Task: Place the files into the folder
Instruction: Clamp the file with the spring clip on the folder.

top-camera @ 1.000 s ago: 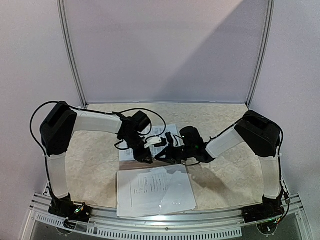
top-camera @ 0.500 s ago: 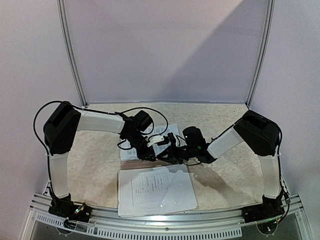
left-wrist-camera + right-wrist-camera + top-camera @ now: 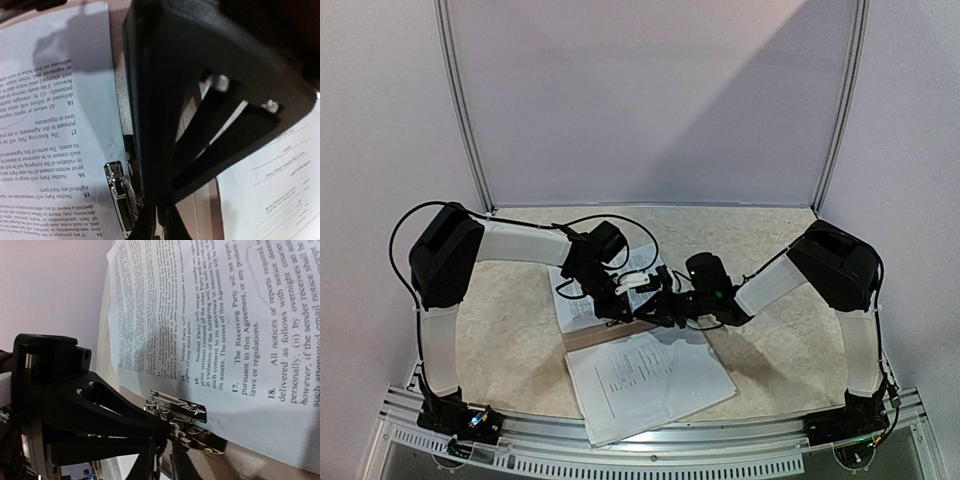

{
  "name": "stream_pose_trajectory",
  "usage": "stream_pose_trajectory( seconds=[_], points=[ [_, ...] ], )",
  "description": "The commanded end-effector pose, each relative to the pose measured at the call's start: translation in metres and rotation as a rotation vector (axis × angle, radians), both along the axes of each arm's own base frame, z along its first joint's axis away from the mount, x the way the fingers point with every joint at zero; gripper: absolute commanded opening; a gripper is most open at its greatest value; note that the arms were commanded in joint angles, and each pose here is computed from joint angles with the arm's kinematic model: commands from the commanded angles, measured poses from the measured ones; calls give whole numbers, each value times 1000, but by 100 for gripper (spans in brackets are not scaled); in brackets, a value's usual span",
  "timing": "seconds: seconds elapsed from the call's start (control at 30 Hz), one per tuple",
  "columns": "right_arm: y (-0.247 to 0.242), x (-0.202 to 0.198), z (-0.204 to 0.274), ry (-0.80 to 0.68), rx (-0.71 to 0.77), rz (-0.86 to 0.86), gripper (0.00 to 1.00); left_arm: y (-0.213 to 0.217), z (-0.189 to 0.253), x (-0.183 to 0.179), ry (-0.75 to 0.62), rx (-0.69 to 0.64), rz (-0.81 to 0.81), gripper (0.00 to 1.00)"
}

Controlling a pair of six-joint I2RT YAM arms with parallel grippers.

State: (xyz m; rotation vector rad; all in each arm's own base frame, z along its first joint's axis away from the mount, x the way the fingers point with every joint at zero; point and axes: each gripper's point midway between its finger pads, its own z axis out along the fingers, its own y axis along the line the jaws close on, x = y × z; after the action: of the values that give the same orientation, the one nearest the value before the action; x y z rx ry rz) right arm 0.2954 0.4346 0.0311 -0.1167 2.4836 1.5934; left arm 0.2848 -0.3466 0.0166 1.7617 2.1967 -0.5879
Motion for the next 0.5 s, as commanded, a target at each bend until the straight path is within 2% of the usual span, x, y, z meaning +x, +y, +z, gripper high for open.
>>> stream_pose_trajectory(
  seconds=[0.0,0.3,0.47],
  points=[
    [-14,-1,-8,51,-63,-10,16,1,-7,-14,43,24,-28,0],
    [-29,8,32,-29,-82,6,19,4,-15,-19,83,33,-6,0],
    [-29,10,30,-23,-83,-4,16,4,-17,-21,96,35,0,0]
  ],
)
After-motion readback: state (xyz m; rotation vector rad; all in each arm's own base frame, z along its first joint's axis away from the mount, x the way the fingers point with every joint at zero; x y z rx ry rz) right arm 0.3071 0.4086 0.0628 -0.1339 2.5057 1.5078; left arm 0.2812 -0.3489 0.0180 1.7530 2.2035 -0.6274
